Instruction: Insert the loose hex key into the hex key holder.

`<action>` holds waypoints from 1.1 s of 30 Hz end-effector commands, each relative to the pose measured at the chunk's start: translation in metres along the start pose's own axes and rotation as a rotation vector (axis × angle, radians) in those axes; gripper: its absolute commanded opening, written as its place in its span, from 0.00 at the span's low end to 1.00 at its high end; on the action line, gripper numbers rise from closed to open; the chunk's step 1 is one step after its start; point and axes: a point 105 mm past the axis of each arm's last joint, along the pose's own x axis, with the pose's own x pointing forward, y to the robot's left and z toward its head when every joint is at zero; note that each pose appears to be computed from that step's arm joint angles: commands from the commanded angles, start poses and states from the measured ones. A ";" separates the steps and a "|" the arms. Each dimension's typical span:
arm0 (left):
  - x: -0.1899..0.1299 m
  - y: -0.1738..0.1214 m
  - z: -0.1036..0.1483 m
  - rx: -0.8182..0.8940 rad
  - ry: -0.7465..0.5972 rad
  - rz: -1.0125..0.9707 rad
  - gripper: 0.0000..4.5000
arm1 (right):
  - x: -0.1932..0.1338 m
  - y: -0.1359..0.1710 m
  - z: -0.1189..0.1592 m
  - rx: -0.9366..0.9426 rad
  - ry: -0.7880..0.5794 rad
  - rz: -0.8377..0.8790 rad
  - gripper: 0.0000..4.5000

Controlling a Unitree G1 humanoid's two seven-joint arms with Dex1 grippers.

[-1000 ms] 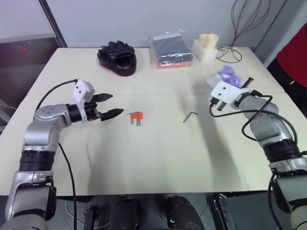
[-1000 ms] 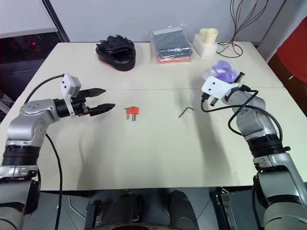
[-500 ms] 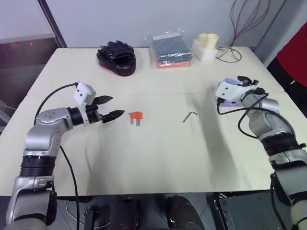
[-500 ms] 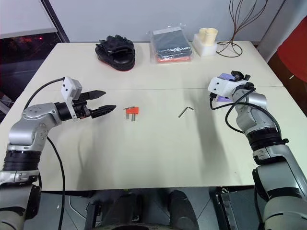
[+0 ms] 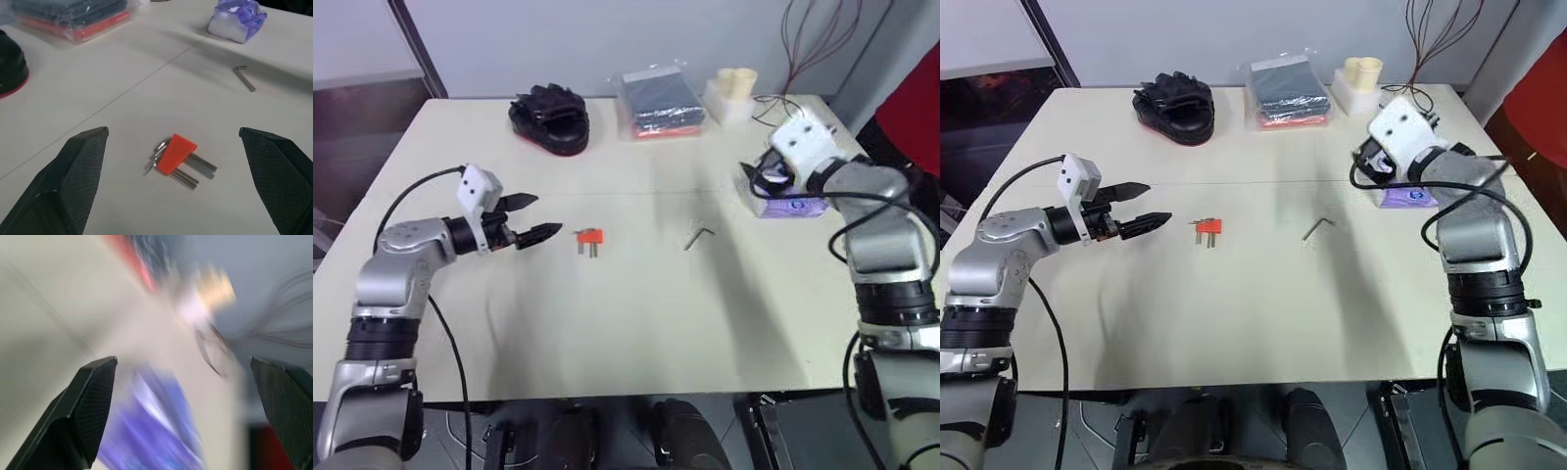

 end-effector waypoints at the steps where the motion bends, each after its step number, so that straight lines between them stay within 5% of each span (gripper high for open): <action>1: -0.009 0.008 0.013 0.035 -0.028 0.020 1.00 | -0.020 0.018 0.037 0.112 -0.191 0.186 0.99; 7: -0.013 0.010 0.011 0.070 0.007 -0.002 1.00 | -0.014 0.062 0.026 0.208 -0.178 0.399 0.99; 15: -0.025 0.015 0.015 0.101 0.033 -0.035 1.00 | 0.039 0.099 0.011 0.082 -0.106 0.414 0.99; 22: -0.036 0.013 0.013 0.110 0.095 -0.079 1.00 | 0.069 0.161 0.002 0.103 -0.085 0.707 0.99; 33: -0.041 0.006 0.004 0.081 0.091 -0.057 1.00 | 0.097 0.194 0.008 0.148 -0.109 0.819 0.99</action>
